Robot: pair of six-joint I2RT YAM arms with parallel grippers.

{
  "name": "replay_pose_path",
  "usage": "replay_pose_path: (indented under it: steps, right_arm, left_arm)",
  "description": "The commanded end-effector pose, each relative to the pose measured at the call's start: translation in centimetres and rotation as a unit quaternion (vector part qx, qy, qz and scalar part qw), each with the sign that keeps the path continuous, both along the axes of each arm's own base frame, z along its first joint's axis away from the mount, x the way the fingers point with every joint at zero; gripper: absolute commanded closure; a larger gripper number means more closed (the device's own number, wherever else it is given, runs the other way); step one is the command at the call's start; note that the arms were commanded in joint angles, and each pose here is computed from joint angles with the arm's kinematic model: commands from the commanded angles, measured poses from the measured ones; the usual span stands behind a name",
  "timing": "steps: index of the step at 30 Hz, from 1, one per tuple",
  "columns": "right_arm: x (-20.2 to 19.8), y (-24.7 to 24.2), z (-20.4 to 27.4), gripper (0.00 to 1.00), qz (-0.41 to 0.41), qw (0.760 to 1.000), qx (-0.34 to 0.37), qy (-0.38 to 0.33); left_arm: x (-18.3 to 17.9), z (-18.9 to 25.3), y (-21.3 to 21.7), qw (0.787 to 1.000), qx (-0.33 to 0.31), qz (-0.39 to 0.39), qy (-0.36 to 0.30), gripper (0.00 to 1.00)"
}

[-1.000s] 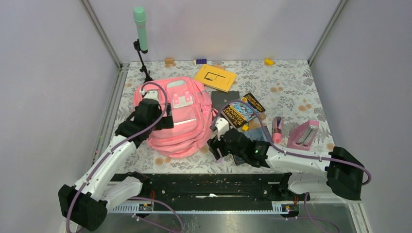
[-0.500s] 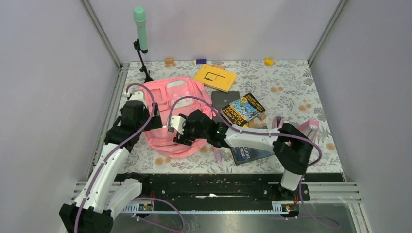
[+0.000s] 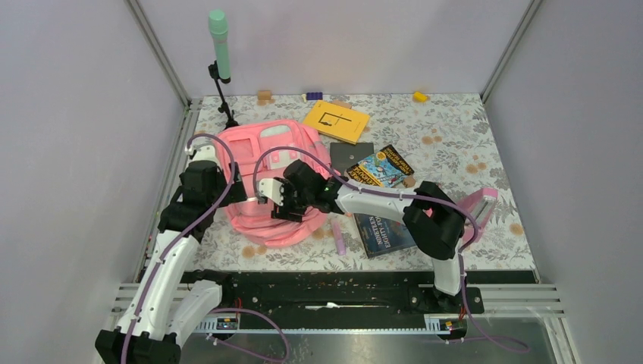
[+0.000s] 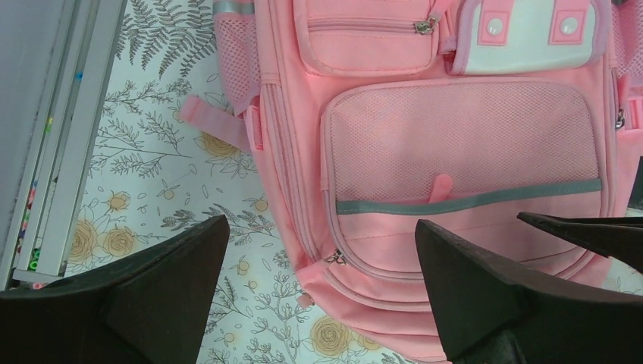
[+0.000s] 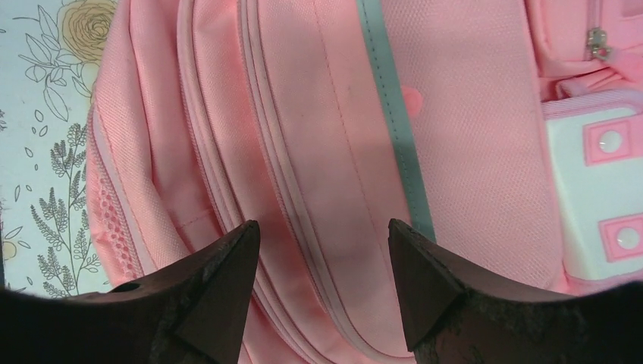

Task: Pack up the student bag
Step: Adjust the student bag at the center of the board.

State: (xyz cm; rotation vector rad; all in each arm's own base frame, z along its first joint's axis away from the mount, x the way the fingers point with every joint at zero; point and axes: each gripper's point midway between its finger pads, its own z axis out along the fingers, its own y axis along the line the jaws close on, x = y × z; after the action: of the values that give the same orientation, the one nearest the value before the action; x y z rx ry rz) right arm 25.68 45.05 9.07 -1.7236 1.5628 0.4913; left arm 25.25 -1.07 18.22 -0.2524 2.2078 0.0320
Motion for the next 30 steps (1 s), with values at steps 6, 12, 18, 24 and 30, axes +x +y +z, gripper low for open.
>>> replay_pose_path:
  steps: [6, 12, 18, 24, 30]
  right_arm:
    - [2.0, 1.0, -0.5, 0.66, -0.017, 0.999, -0.023, -0.017]
    - [1.6, 0.5, 4.4, 1.0, -0.021, 0.999, 0.015, -0.032]
    - [-0.5, -2.0, 10.0, 1.0, -0.013, 0.998, 0.059, 0.0]
    - [-0.9, -5.3, 12.0, 1.0, -0.018, 0.995, 0.091, 0.046]
    - [-2.4, -7.0, 12.1, 1.0, 0.002, 0.991, 0.109, 0.084]
  left_arm:
    - [0.6, 0.5, 0.3, 1.0, -0.001, 0.003, -0.014, 0.01]
    - [0.6, 1.2, -0.5, 0.999, -0.009, -0.023, -0.033, 0.01]
    - [0.1, 3.2, -5.9, 0.977, -0.076, -0.177, -0.092, 0.01]
    - [-1.7, 3.3, -11.3, 0.932, -0.15, -0.32, -0.082, 0.02]
    - [-2.9, 2.2, -14.0, 0.913, -0.138, -0.379, -0.061, 0.01]
